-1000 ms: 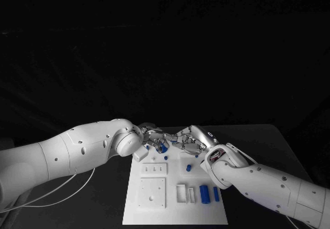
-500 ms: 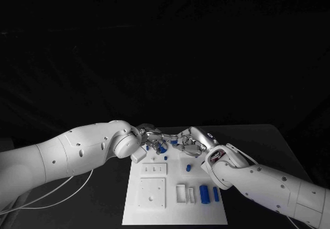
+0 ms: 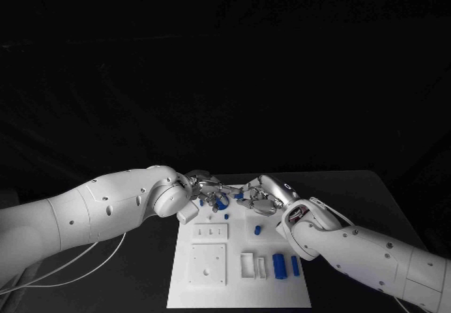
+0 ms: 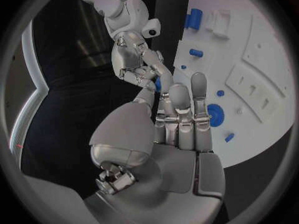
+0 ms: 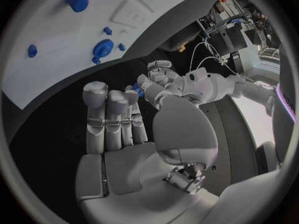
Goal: Assemble the parts on the task board
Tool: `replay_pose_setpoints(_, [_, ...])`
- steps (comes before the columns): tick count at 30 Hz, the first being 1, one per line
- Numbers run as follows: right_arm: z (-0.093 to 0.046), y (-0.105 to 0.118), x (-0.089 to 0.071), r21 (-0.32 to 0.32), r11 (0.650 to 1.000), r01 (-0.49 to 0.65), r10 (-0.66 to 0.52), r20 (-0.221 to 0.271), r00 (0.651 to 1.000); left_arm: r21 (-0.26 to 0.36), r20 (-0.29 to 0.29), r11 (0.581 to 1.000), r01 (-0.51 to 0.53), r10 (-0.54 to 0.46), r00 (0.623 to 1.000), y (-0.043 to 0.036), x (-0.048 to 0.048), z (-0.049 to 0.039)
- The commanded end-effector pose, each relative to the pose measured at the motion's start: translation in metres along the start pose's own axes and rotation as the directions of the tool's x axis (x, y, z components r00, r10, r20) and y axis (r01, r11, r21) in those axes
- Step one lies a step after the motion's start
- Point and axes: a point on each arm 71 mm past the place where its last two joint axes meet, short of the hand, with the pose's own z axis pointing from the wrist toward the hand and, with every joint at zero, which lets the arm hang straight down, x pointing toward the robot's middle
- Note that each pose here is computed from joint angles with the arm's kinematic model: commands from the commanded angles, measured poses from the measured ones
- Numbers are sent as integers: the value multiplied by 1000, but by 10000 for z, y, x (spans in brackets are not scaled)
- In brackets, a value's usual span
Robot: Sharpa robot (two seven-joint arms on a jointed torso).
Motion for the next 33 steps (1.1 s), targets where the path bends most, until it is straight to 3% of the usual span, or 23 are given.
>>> replay_pose_setpoints(1, [-8,7,22,-14,1000,4,-5,-24,1000,17,-25,1000,-6,6,1000,-16,19,-1])
replay_pose_setpoints(20, [-12,47,44,-25,1000,-5,4,-46,999,-5,-35,998,-55,55,998,5,51,31])
replay_pose_setpoints(33, [-16,43,44,-23,1000,-4,3,-50,999,-39,-76,996,-80,77,994,41,66,28])
